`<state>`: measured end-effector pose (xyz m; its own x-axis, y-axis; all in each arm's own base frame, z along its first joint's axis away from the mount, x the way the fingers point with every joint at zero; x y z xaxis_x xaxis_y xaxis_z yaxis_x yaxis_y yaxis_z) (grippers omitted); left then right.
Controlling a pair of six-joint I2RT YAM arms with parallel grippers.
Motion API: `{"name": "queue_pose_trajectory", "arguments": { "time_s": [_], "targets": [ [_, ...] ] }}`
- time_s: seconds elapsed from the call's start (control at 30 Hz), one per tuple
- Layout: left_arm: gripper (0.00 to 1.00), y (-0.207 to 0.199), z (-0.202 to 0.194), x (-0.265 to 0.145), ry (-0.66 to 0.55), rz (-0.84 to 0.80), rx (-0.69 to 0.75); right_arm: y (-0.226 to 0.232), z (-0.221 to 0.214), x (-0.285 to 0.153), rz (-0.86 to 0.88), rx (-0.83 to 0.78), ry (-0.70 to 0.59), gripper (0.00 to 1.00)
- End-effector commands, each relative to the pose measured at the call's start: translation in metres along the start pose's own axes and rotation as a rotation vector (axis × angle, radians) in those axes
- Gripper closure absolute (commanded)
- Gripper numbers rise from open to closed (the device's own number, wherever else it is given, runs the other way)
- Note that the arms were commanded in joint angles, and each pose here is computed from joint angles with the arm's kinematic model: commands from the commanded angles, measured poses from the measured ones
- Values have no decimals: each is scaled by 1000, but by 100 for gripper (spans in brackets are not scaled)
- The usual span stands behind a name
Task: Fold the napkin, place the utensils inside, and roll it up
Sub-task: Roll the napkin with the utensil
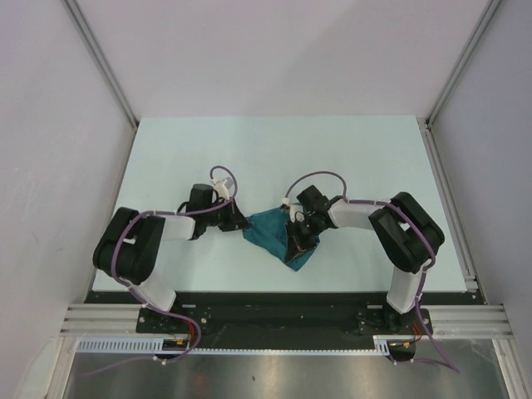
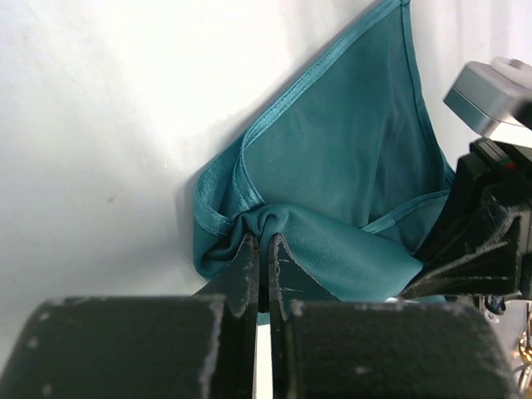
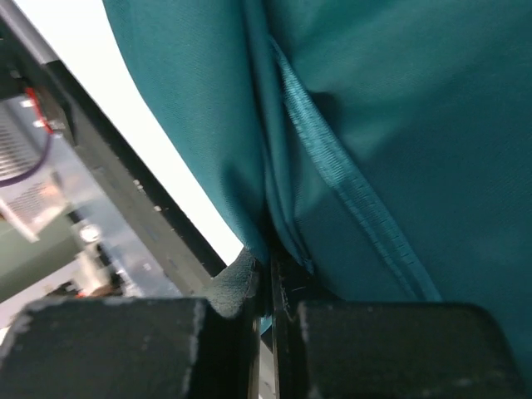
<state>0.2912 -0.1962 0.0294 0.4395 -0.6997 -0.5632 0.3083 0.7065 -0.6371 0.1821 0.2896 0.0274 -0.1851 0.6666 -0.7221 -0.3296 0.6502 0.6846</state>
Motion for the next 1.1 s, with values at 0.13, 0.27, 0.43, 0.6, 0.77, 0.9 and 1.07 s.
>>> {"name": "queue_pose_trajectory", "arguments": {
  "time_s": [0.13,0.27,0.43,0.6,0.77,0.9,1.07],
  "targets": [
    [100,31,2,3,29,140,19,-18,-9,-2,130,109,51,93],
    [100,33,1,4,40,157,18,-24,-15,-3,122,128,62,84],
    [100,36,1,4,51,175,14,-22,-15,-14,84,115,40,66],
    [100,35,2,5,55,172,15,-20,-12,-29,30,105,10,46],
    [100,35,2,6,59,168,16,-17,-10,-43,-14,85,-16,42],
    [100,35,1,6,62,166,15,-5,-2,-66,-68,54,-50,39],
    [100,35,1,6,63,165,14,17,30,-103,-180,-68,-196,34]
  ]
}}
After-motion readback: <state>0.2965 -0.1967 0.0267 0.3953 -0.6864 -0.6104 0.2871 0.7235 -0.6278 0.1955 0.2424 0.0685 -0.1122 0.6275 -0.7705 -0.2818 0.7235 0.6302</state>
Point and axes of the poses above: each gripper's point midway between its finger pads, its own x axis out along the fingers, its own y axis along the line the jaws close on, z = x × y, the point moved 1 cm from there along -x, back along the fingers, and after that the axes turned 3 degrees about x, right-handed, at the moved point
